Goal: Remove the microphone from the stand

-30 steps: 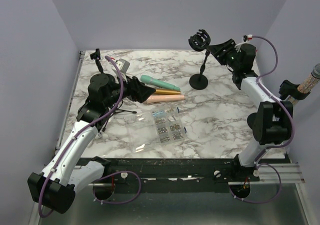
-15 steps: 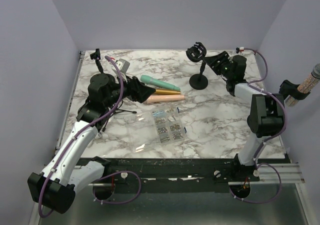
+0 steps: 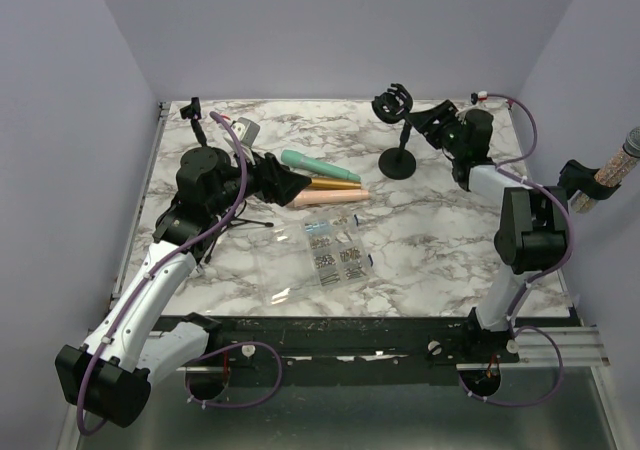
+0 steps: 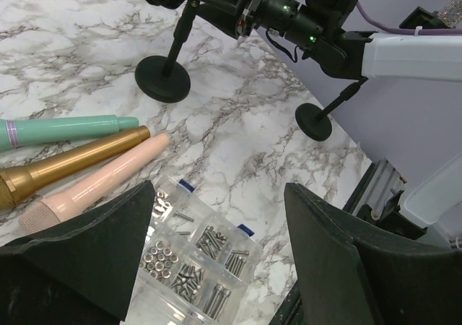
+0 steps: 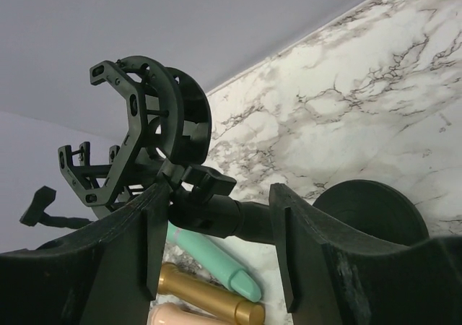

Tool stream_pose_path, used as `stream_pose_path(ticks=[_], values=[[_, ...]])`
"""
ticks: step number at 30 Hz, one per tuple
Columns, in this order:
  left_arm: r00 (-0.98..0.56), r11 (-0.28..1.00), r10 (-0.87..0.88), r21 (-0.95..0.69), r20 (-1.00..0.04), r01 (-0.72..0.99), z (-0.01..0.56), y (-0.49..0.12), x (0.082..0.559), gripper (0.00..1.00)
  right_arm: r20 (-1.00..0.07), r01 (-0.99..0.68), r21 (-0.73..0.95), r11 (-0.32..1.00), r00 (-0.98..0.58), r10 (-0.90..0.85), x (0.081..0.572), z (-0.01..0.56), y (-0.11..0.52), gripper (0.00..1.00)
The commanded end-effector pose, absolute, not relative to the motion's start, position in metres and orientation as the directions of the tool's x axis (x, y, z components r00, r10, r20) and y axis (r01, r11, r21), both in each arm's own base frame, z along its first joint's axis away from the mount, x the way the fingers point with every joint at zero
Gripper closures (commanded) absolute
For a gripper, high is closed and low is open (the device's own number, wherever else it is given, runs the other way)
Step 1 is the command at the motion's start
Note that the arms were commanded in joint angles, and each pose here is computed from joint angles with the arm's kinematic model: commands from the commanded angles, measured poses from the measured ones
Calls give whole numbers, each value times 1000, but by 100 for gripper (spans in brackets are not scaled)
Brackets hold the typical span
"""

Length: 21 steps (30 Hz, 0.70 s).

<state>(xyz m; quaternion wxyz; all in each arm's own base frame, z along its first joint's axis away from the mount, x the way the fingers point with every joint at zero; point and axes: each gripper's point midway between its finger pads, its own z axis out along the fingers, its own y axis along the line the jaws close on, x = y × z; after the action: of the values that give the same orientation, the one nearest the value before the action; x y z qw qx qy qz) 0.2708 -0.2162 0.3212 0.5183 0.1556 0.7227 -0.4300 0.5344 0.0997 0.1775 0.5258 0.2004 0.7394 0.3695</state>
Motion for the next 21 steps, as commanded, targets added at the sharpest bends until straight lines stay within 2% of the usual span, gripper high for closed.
stream_pose_path(ticks=[1,7,10,11,16,21], values=[[-416,560,-213,-459,-884,690,321,-221,268,25,-568,185,614,767,-571,593,499,72,78,38],[-412,563,-213,-456,-886,689,321,-221,268,25,-636,133,575,807,-549,543,511,119,74,30],[-410,569,-212,-453,-887,686,321,-219,268,25,-688,115,529,841,-523,504,515,148,66,16],[-409,571,-212,-452,-887,685,320,-219,269,25,-699,108,517,849,-519,492,513,158,65,2],[-411,566,-212,-454,-887,688,321,-220,268,25,-757,73,484,872,-465,460,499,207,59,0],[-410,563,-216,-456,-886,690,322,-220,267,25,-794,92,460,883,-401,456,462,237,48,0]])
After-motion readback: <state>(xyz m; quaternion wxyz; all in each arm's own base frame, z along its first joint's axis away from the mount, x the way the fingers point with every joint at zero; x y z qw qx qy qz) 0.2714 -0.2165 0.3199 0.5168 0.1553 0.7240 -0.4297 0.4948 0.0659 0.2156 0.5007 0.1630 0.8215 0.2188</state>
